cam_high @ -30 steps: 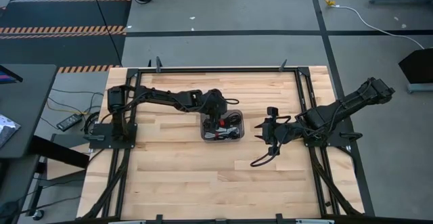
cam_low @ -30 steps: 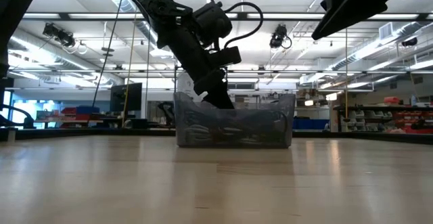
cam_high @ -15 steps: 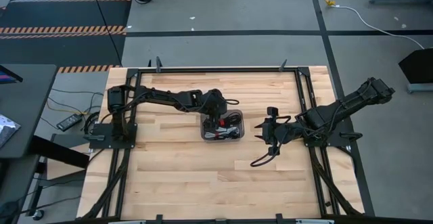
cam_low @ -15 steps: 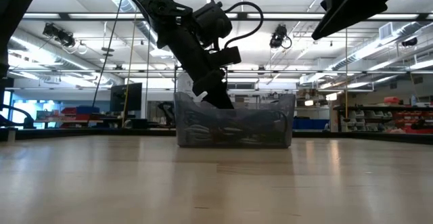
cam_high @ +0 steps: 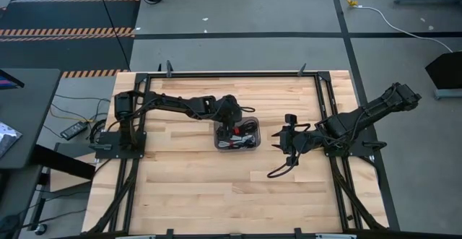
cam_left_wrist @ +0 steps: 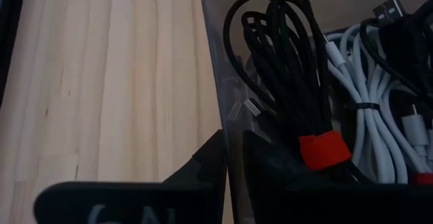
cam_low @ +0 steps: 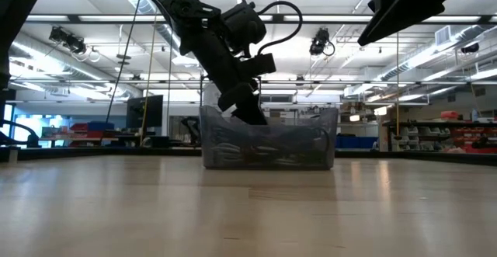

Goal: Pick and place USB-C Cables
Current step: Adjust the black bin

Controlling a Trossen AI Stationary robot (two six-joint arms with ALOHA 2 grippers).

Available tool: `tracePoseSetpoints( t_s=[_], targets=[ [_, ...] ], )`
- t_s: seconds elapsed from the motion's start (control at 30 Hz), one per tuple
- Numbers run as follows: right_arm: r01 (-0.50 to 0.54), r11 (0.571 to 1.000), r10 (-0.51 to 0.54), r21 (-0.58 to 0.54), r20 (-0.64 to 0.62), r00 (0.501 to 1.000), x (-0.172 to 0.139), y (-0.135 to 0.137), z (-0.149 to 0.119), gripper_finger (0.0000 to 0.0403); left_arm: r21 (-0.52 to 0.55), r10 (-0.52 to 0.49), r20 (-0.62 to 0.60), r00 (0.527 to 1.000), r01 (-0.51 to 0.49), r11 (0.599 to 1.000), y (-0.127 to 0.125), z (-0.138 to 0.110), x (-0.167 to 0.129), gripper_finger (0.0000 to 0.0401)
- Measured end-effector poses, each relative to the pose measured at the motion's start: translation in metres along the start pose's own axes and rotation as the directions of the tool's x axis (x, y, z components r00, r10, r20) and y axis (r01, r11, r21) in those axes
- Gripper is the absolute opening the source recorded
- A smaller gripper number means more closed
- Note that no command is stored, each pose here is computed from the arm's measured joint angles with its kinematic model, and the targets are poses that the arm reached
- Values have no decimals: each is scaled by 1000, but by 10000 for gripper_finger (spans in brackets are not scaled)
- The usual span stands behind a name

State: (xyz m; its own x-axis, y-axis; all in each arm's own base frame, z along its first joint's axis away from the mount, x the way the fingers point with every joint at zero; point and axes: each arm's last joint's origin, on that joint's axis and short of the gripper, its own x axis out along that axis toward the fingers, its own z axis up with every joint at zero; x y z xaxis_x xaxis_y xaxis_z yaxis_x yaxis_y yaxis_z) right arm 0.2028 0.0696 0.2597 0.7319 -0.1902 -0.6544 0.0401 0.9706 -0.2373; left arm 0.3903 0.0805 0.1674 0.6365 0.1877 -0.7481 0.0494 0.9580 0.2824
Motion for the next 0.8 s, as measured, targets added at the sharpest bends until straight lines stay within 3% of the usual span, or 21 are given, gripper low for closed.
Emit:
tracePoseSetpoints(
  t_s=[0.8],
  targets=[
    [0,1000,0,0,0,1000,0,0,0,159,59,-11,2,1000,11,998,0,0,0,50]
  ],
)
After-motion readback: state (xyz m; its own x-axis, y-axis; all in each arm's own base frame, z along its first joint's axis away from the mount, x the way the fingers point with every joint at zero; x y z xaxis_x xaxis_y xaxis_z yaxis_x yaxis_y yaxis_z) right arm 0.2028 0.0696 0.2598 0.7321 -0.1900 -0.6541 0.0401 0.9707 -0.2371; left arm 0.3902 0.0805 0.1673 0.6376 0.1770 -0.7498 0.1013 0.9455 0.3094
